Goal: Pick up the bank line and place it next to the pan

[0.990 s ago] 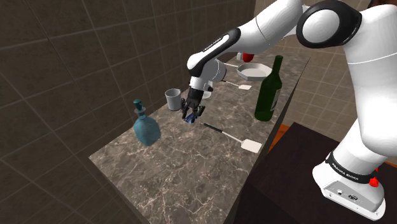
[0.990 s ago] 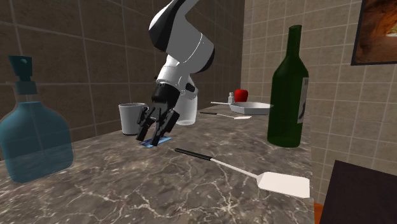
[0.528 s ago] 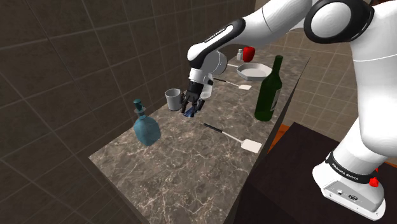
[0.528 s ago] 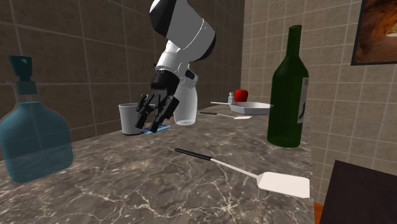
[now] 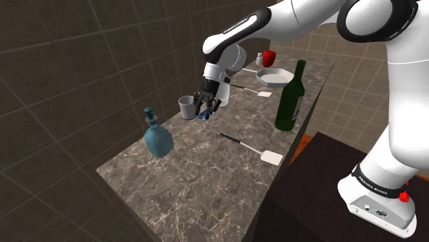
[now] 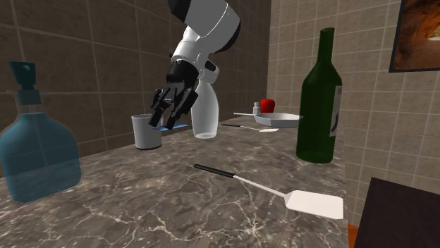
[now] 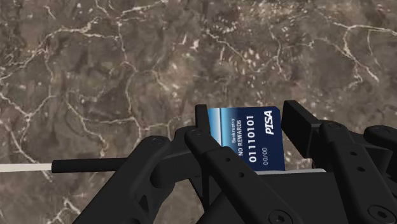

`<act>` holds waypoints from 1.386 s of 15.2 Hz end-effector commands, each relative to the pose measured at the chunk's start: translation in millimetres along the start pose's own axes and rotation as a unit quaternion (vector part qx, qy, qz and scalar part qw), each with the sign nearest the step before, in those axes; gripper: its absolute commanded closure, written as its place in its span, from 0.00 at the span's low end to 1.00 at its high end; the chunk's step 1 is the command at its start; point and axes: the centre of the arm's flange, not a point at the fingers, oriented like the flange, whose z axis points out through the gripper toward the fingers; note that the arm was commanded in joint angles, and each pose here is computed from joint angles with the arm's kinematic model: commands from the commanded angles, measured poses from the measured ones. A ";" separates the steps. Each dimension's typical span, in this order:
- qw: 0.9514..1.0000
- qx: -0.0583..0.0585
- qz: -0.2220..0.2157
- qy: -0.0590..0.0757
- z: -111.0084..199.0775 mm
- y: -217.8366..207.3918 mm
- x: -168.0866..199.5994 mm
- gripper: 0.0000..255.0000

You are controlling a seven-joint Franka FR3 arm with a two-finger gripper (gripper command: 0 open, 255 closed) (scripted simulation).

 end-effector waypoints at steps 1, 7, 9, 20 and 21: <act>1.000 0.000 0.000 0.000 -8.3 1.2 -5.5 1.00; 1.000 0.000 0.000 0.000 -39.2 14.2 18.9 1.00; 1.000 0.000 0.000 0.000 -53.0 23.0 39.6 1.00; 1.000 0.000 0.000 0.000 -129.2 71.0 153.5 1.00; 1.000 0.000 0.000 0.000 -136.2 75.4 163.9 1.00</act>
